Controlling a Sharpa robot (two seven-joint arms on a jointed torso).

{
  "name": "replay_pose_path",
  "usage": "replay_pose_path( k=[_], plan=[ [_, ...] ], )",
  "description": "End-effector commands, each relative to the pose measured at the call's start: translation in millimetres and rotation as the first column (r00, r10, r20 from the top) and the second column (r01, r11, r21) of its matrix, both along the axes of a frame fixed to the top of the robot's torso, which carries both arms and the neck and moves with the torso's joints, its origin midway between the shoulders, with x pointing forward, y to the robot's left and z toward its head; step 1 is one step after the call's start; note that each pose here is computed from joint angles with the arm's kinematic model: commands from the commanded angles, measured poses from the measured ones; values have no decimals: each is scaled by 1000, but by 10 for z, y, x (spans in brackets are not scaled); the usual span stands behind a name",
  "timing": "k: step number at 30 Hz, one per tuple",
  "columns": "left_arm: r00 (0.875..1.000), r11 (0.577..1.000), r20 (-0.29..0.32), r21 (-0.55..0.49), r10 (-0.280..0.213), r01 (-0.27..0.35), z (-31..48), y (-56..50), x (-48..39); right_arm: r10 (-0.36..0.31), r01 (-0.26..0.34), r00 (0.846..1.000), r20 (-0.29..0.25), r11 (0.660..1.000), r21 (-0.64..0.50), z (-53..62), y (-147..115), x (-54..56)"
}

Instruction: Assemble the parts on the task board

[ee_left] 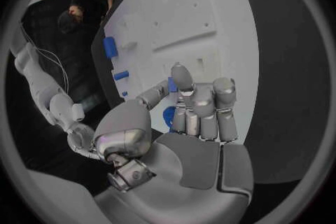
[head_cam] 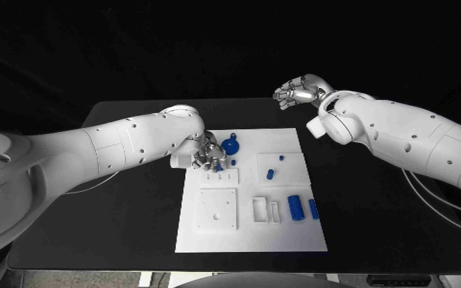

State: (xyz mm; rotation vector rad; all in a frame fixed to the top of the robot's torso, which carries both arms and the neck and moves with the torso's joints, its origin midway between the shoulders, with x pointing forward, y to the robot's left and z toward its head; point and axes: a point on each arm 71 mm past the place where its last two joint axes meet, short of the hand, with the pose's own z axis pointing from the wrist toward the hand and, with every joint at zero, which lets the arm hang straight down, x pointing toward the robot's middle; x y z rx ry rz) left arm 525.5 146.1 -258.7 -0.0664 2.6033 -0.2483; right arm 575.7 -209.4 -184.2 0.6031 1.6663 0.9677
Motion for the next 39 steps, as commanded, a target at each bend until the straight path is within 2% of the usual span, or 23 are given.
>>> replay_pose_path(
  k=[1, 11, 20, 25, 39],
  plan=[
    [1000, 1000, -2, -5, -15, 15, -22, 13, -15, 14, -14, 1000, -4, 1000, 3, -2, 7, -5],
    [998, 999, -51, -25, -32, 31, -29, 34, -83, 11, -11, 1000, -6, 1000, 2, -12, -12, -7],
    [996, 998, -76, -38, -54, 51, -1, 30, -133, 11, -11, 1000, -8, 1000, 1, -21, -16, -10],
    [990, 997, -116, -31, -74, 71, -3, 24, -156, 11, -11, 1000, -10, 1000, 1, -31, -18, -12],
    [991, 998, -119, -6, -64, 63, -9, 11, -135, 11, -11, 1000, -11, 1000, 1, -34, -20, -14]
  ],
)
